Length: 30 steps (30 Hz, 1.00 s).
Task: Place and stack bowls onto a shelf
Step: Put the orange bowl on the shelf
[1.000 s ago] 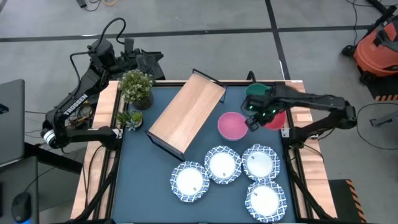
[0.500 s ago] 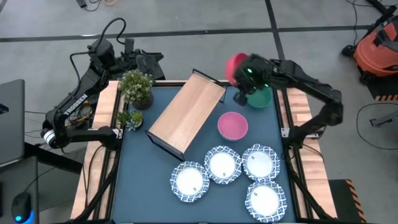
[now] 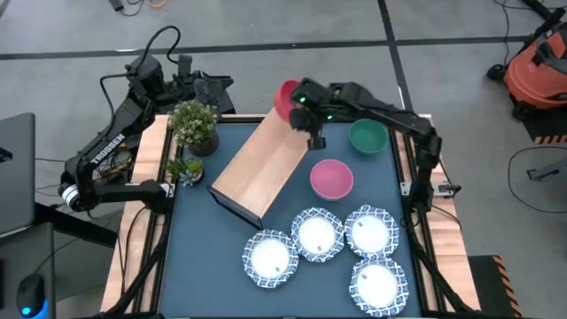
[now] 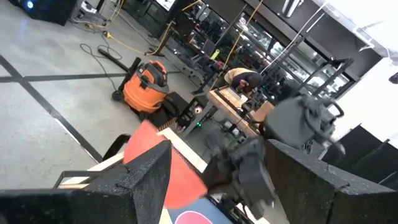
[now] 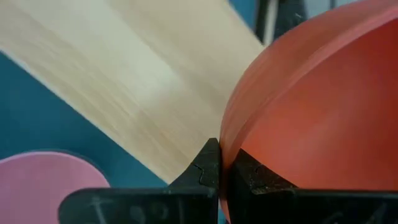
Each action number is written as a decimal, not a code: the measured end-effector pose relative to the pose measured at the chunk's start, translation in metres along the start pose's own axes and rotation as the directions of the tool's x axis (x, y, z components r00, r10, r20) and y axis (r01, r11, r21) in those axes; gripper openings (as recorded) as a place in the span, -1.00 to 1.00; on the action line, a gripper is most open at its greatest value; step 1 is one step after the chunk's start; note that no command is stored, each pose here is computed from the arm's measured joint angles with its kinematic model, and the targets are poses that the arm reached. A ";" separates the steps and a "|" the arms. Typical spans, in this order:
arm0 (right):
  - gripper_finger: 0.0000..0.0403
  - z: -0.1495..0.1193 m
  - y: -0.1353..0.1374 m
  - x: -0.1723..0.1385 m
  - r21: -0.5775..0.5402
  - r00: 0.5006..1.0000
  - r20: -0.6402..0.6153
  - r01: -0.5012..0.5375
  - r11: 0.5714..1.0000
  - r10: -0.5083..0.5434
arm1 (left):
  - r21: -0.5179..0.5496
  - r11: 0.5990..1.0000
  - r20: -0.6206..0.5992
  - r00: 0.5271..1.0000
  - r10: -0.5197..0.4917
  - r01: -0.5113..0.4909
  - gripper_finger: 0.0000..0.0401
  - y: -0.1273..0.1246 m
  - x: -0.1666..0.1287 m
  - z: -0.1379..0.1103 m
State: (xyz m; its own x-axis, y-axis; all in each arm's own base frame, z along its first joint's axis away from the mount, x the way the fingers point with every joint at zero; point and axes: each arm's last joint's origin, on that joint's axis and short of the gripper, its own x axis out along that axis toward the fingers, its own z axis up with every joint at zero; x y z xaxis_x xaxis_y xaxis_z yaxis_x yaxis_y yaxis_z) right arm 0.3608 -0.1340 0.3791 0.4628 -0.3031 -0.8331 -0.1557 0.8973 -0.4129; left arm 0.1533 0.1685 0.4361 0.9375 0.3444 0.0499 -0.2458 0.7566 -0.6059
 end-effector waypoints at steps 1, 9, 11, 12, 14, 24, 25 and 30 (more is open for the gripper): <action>-0.87 0.003 0.003 0.005 -0.025 1.000 -0.007 -0.011 1.000 0.011 | -0.002 1.000 -0.004 1.000 0.003 -0.003 0.21 0.000 0.000 0.000; -0.87 0.010 0.019 0.034 -0.145 0.992 -0.083 -0.104 0.984 0.093 | -0.015 0.999 -0.037 0.999 0.040 -0.041 0.21 0.004 0.000 -0.004; -0.87 0.009 0.021 0.043 -0.156 0.986 -0.121 -0.136 0.978 0.117 | -0.019 0.999 -0.041 0.998 0.044 -0.044 0.21 0.004 0.000 -0.005; -0.87 0.007 0.022 0.046 -0.160 0.982 -0.141 -0.151 0.975 0.129 | -0.019 0.999 -0.042 0.998 0.044 -0.045 0.21 0.004 0.000 -0.005; -0.87 0.003 0.021 0.046 -0.169 0.975 -0.174 -0.165 0.972 0.136 | -0.022 0.999 -0.042 0.998 0.045 -0.046 0.21 0.004 0.000 -0.005; -0.87 -0.003 0.017 0.040 -0.245 0.969 -0.236 -0.135 0.960 0.076 | -0.029 0.998 -0.041 0.998 0.046 -0.047 0.21 0.004 0.000 -0.005; -0.87 -0.004 0.017 0.040 -0.257 0.968 -0.242 -0.137 0.957 0.073 | -0.029 0.998 -0.041 0.998 0.046 -0.047 0.21 0.004 0.000 -0.005; -0.87 -0.007 0.020 0.038 -0.390 0.948 -0.317 -0.163 0.906 0.034 | -0.030 0.998 -0.040 0.998 0.046 -0.047 0.21 0.004 0.000 -0.005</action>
State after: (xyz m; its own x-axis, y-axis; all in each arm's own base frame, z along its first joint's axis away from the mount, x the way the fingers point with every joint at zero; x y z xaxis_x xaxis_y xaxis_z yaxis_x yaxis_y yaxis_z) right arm 0.3694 -0.1298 0.3368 0.1565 -0.3587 -0.9202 -0.5565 0.7377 -0.3822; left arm 0.1534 0.1689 0.4296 0.9343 0.3563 -0.0103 -0.2824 0.7222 -0.6314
